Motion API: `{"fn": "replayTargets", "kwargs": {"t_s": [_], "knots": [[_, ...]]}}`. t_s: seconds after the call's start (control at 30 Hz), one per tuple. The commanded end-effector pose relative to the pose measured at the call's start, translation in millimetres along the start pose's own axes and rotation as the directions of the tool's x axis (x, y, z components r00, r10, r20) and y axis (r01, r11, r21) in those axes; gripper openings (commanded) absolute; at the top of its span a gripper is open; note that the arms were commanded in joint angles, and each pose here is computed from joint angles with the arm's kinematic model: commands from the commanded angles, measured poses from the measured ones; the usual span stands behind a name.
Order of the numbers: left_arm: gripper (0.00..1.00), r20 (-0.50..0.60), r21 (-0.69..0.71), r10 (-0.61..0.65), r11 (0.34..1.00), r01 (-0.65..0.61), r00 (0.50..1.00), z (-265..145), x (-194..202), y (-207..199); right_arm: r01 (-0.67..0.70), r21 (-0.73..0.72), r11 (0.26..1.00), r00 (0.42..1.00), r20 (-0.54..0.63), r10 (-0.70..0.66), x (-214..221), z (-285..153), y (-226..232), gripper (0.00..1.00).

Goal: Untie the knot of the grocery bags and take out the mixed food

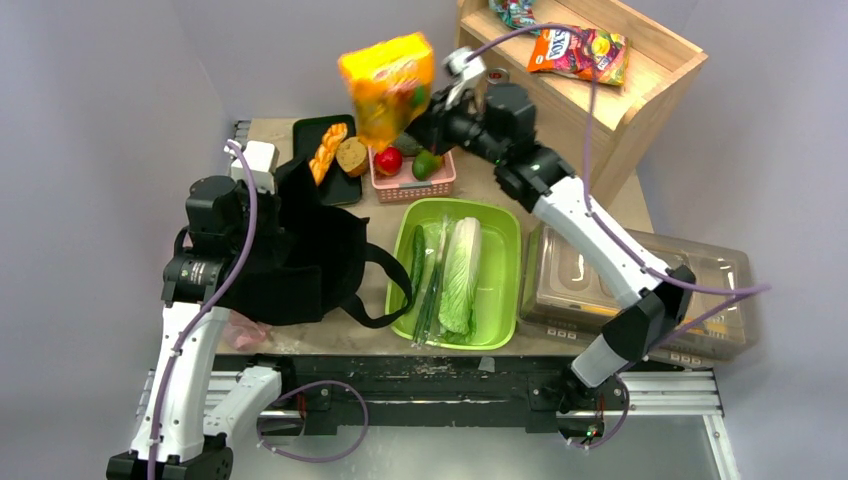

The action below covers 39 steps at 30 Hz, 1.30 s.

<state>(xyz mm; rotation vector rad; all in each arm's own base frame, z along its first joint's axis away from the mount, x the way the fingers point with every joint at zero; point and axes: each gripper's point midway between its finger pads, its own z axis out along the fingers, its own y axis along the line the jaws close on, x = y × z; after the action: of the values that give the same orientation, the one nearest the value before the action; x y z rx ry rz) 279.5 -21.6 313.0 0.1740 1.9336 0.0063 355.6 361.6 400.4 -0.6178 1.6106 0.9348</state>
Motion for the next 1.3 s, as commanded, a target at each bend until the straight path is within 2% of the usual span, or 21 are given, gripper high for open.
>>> {"fn": "replayTargets", "kwargs": {"t_s": [0.0, 0.1, 0.23, 0.37, 0.5, 0.6, 0.73, 1.03, 1.2, 1.27], "knots": [[0.00, 0.033, 0.033, -0.028, 0.999, 0.027, 0.999, 2, -4, -6, -0.091, 0.244, 0.965, 0.920, 0.392, -0.012, -144, -80, -28, 0.00], [0.00, 0.028, 0.050, -0.034, 0.998, 0.032, 0.999, 2, -1, -9, -0.120, 0.370, 0.921, 0.883, 0.464, -0.071, -186, -117, -48, 0.00], [0.00, 0.020, 0.069, -0.038, 0.997, 0.037, 0.999, 5, 3, -13, -0.202, 0.505, 0.839, 0.835, 0.537, -0.123, -220, -164, -81, 0.00], [0.00, 0.013, 0.090, -0.039, 0.995, 0.038, 0.999, 8, 6, -17, -0.268, 0.586, 0.765, 0.799, 0.578, -0.163, -235, -198, -104, 0.00], [0.00, 0.015, 0.109, -0.039, 0.993, 0.038, 0.999, 10, 4, -20, -0.353, 0.606, 0.713, 0.784, 0.607, -0.129, -239, -216, -123, 0.00], [0.00, 0.017, 0.117, -0.040, 0.992, 0.038, 0.999, 11, 3, -22, -0.408, 0.608, 0.681, 0.781, 0.619, -0.084, -236, -219, -140, 0.00], [0.00, 0.021, 0.125, -0.040, 0.991, 0.037, 0.999, 13, 1, -23, -0.424, 0.591, 0.686, 0.779, 0.624, -0.055, -234, -214, -149, 0.00], [0.00, 0.024, 0.112, -0.040, 0.993, 0.037, 0.999, 10, -1, -20, -0.432, 0.574, 0.696, 0.815, 0.579, 0.028, -218, -181, -181, 0.00], [0.00, 0.027, 0.099, -0.038, 0.994, 0.035, 0.999, 5, -2, -18, -0.411, 0.532, 0.740, 0.814, 0.579, 0.036, -224, -169, -180, 0.51], [0.00, 0.026, 0.093, -0.035, 0.995, 0.032, 0.999, 4, -1, -17, -0.394, 0.504, 0.768, 0.802, 0.597, 0.020, -232, -169, -173, 0.66]]}}
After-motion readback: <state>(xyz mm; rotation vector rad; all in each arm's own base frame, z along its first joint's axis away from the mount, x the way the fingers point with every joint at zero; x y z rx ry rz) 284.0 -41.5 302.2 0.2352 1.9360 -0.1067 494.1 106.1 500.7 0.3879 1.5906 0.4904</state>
